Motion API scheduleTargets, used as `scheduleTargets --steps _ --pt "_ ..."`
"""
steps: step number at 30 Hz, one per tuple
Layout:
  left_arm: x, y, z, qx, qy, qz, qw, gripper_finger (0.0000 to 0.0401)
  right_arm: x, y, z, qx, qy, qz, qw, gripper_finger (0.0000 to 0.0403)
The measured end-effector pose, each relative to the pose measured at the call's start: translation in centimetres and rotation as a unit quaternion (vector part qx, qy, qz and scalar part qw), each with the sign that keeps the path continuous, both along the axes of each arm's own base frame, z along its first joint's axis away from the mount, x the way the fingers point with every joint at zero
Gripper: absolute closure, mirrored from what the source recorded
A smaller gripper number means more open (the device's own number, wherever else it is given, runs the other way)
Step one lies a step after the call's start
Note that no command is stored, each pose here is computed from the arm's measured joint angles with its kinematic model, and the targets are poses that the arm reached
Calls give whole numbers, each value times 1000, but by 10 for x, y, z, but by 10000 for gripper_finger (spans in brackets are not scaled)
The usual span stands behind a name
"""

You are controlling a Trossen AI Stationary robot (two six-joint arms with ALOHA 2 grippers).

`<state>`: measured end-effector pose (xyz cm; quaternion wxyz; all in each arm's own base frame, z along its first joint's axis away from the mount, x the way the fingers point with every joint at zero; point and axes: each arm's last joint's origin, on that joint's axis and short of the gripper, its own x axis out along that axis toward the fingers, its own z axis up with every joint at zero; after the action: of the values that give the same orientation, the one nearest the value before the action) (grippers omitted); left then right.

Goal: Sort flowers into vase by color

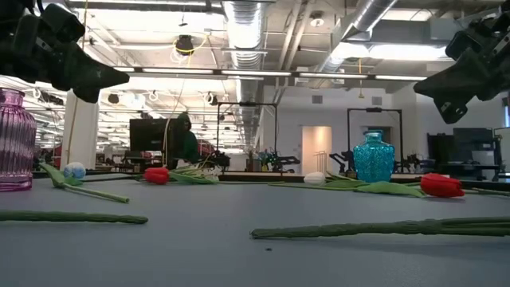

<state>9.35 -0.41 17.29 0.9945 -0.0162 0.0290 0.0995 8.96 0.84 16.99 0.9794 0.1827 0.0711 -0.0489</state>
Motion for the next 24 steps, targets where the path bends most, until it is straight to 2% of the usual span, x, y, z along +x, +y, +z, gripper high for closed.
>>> scheduleTargets --steps 10,15,19,24 --pt "0 0 0 0 0 0 1000 401 0 0 0 0 0 0 1000 365" --pt "0 1 0 -43 -12 17 999 401 0 0 0 0 0 0 1000 365" --pt "0 1 1 -50 -15 28 998 401 0 0 0 -1 0 0 1000 365" --pt "0 1 1 -44 -14 29 999 401 0 -1 1 -84 -2 7 996 365"
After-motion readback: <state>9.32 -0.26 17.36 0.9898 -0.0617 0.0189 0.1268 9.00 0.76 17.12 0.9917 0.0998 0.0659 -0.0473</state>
